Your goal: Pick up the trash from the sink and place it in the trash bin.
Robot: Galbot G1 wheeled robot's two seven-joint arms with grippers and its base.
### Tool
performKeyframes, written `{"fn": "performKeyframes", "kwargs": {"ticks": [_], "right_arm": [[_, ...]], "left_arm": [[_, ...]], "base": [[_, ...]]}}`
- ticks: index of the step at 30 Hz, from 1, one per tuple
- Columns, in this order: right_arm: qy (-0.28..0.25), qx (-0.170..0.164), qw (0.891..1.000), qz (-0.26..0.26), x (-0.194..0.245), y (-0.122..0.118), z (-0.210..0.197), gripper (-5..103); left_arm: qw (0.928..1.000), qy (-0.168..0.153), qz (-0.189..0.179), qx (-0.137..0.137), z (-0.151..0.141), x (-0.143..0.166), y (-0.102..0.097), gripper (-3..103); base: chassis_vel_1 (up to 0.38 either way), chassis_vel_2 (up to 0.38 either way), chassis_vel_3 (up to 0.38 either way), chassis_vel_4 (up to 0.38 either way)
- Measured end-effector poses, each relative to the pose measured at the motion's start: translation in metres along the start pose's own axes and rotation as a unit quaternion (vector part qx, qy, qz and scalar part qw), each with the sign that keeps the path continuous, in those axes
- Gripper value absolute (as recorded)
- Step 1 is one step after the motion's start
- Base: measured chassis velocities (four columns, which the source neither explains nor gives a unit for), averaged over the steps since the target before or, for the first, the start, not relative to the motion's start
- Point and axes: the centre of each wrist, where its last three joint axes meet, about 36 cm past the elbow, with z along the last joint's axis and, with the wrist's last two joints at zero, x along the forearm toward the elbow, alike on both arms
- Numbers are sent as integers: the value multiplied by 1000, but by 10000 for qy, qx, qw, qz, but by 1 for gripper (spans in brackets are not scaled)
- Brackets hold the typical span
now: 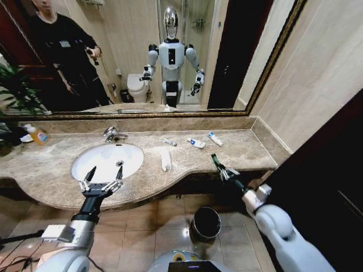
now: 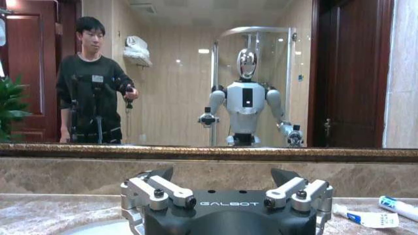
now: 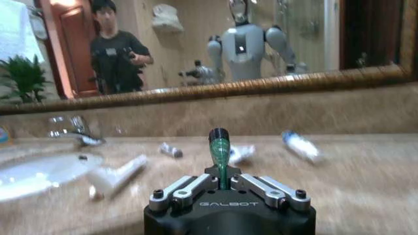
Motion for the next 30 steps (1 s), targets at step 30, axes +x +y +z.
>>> {"fn": "performKeyframes", "kwargs": {"ticks": [30], "right_arm": [[1597,-227,9767,1416,44,-18,269,5]], "left_arm": [[10000,0,0,0,0,0,0,100]], "base": [[0,0,0,0]]}}
